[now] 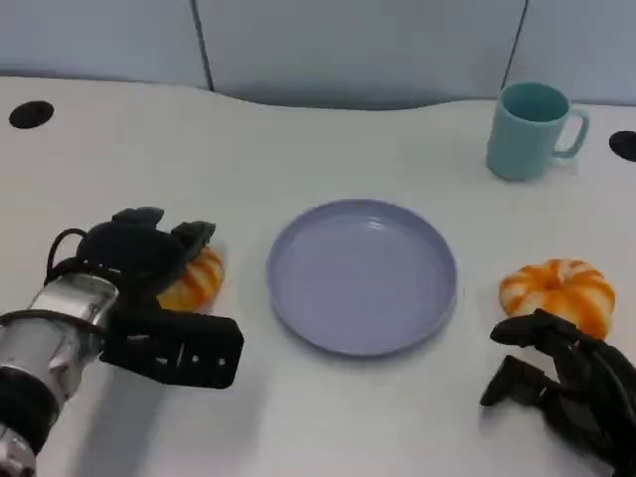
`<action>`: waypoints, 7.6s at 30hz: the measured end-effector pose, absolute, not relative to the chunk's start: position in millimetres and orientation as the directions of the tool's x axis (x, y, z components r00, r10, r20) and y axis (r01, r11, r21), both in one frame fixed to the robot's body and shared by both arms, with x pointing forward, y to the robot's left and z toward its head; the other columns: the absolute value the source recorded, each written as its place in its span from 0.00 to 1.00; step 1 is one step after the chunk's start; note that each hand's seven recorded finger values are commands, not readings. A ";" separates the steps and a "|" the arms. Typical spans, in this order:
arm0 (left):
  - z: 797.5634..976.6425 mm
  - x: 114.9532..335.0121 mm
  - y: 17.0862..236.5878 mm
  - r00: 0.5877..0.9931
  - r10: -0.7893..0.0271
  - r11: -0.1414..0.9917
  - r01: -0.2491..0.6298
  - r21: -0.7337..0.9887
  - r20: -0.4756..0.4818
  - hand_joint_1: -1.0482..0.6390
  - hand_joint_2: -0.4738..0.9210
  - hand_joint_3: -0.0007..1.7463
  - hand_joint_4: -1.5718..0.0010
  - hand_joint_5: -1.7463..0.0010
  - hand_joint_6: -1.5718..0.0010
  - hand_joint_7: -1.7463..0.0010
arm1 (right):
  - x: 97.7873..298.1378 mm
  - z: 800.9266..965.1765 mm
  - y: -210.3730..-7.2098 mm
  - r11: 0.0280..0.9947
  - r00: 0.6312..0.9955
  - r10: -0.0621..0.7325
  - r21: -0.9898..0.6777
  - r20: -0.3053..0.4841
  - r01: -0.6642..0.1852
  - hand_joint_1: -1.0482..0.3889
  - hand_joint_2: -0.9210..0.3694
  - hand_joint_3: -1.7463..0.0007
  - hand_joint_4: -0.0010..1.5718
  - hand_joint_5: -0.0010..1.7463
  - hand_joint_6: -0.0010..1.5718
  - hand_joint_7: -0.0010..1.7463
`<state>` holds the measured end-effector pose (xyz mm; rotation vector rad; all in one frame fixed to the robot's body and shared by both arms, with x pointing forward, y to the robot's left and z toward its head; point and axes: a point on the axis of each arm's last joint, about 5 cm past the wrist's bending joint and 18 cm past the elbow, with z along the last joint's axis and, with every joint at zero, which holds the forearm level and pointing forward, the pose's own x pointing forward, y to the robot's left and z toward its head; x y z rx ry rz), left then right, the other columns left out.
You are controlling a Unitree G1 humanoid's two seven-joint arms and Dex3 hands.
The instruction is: Grasp the bread from the table and place it into the plate.
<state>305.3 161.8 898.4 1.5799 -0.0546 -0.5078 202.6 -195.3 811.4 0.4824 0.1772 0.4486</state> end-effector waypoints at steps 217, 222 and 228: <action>866.3 177.6 153.8 0.994 -0.032 0.848 0.081 -0.524 0.101 0.42 1.00 0.16 0.55 0.17 0.53 0.47 | 193.9 809.1 -192.8 0.769 0.873 0.486 0.495 -0.042 -0.404 0.41 0.00 0.90 0.41 0.79 0.42 0.54; 862.0 173.0 157.5 0.996 -0.008 0.849 0.052 -0.526 0.086 0.43 1.00 0.16 0.56 0.14 0.53 0.40 | 195.8 808.6 -192.4 0.770 0.874 0.484 0.494 -0.041 -0.403 0.39 0.00 0.90 0.41 0.79 0.43 0.54; 855.4 170.0 159.5 0.999 0.002 0.851 0.025 -0.525 0.051 0.45 1.00 0.20 0.56 0.11 0.53 0.36 | 197.8 809.0 -192.2 0.780 0.877 0.478 0.482 -0.046 -0.400 0.39 0.00 0.90 0.40 0.80 0.42 0.54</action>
